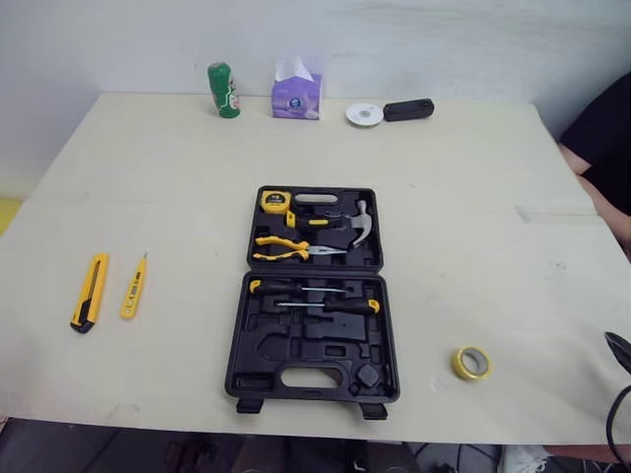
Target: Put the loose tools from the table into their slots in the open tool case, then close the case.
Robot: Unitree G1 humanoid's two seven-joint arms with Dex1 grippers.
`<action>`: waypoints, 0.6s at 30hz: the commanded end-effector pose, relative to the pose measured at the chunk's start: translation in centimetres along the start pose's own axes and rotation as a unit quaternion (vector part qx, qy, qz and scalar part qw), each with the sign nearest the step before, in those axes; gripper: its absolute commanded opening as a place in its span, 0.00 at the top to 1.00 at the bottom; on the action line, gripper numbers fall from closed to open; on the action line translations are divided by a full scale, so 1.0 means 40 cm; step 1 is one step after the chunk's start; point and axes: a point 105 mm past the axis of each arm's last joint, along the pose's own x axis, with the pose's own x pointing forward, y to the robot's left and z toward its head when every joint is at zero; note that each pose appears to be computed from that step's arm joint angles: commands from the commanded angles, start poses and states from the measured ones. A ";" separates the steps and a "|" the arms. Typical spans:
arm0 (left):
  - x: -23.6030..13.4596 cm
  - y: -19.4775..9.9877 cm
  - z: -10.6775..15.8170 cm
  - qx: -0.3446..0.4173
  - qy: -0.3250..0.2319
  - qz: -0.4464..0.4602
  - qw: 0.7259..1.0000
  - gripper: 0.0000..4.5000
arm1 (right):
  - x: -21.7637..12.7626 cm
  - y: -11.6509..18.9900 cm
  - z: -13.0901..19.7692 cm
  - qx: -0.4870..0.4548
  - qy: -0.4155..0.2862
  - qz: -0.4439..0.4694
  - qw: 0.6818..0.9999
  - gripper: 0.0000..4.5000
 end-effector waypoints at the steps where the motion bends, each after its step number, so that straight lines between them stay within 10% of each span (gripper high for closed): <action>1: -0.001 0.013 0.024 0.016 -0.003 0.008 1.000 0.00 | -0.002 -0.033 0.032 -0.017 -0.025 -0.030 0.999 0.01; 18: 0.009 -0.210 0.043 0.014 -0.004 -0.202 0.979 0.00 | 0.182 0.206 0.334 0.100 -0.248 0.159 0.950 0.01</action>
